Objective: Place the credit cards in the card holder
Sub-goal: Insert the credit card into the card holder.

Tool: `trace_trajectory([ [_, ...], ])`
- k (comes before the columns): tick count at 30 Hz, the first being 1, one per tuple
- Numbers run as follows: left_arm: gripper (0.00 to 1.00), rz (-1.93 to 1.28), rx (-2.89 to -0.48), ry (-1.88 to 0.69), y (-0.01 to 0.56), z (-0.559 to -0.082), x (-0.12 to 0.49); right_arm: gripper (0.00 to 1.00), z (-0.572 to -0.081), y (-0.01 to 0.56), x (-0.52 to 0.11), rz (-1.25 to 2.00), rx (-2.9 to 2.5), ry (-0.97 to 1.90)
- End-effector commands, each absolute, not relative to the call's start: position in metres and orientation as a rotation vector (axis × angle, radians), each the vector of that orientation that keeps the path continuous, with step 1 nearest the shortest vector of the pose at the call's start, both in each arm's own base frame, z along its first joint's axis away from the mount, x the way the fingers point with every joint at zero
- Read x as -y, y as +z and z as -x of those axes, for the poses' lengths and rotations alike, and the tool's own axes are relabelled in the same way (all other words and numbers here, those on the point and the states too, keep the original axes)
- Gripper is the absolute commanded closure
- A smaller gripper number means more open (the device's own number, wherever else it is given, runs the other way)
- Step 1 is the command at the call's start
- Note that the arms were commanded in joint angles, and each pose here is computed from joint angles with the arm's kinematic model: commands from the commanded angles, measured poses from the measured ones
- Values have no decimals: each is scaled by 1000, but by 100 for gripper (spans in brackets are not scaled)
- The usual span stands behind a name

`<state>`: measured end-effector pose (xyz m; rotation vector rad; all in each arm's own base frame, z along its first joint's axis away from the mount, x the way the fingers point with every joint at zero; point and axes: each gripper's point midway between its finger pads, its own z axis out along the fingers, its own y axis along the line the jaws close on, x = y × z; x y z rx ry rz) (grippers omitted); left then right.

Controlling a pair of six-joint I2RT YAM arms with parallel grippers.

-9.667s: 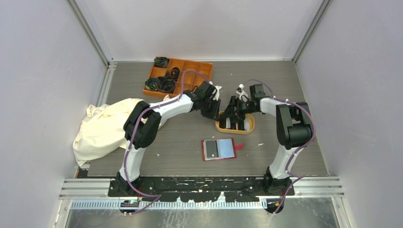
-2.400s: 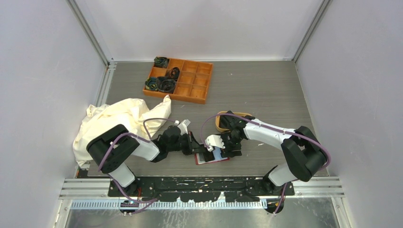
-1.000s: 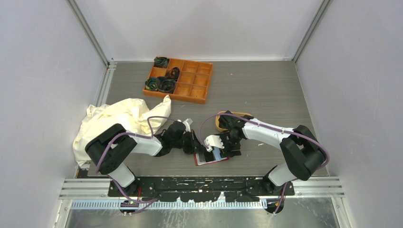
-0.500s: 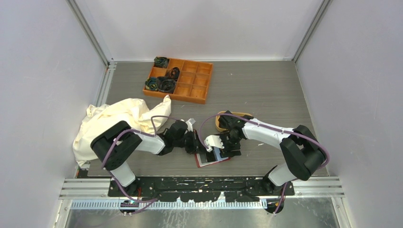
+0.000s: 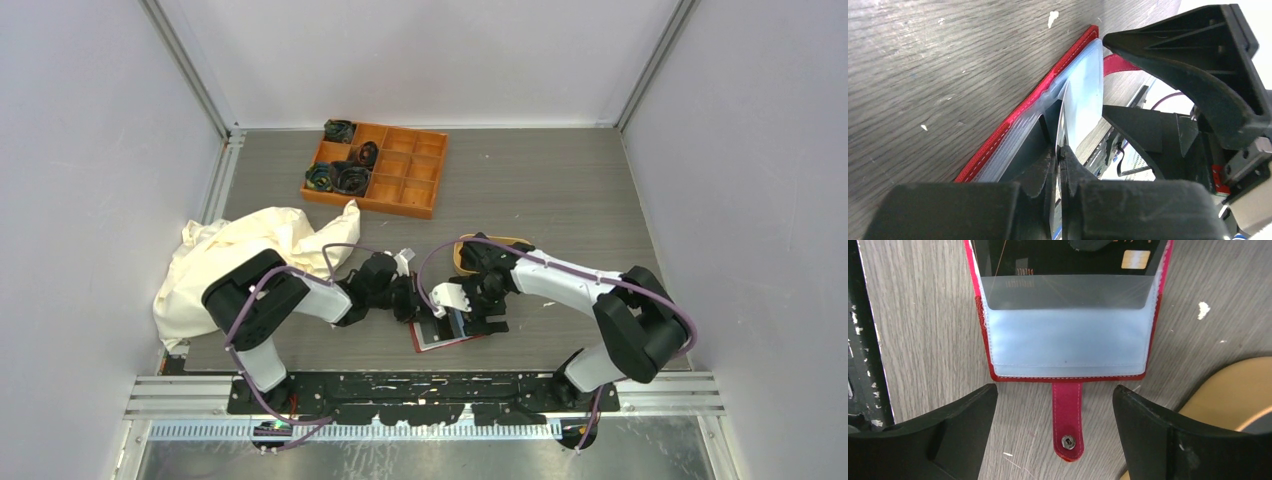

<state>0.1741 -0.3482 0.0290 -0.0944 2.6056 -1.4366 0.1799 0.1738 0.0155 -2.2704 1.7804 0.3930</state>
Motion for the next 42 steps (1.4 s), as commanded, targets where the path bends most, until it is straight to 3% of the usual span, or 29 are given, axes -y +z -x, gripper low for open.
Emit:
trace_trajectory([
  [1,93,114,-2689,-1337,4,-168,339,9,-185,44,-186,2174,-1743,403],
  [9,88,123,-2681,-1327,4,-169,334,17,-165,80,-213,2075,-1673,626],
  [12,86,117,-2681,-1330,4,-170,335,35,-159,95,-237,1999,-1633,683],
  [17,84,116,-2677,-1339,3,-170,336,77,-148,105,-279,1951,-1577,681],
  [20,83,118,-2674,-1352,4,-170,337,89,-141,97,-301,1959,-1573,623],
  [30,81,115,-2677,-1362,4,-169,338,91,-145,65,-314,1990,-1599,411],
  [42,77,108,-2678,-1373,5,-168,339,91,-156,41,-280,2208,-1573,180],
])
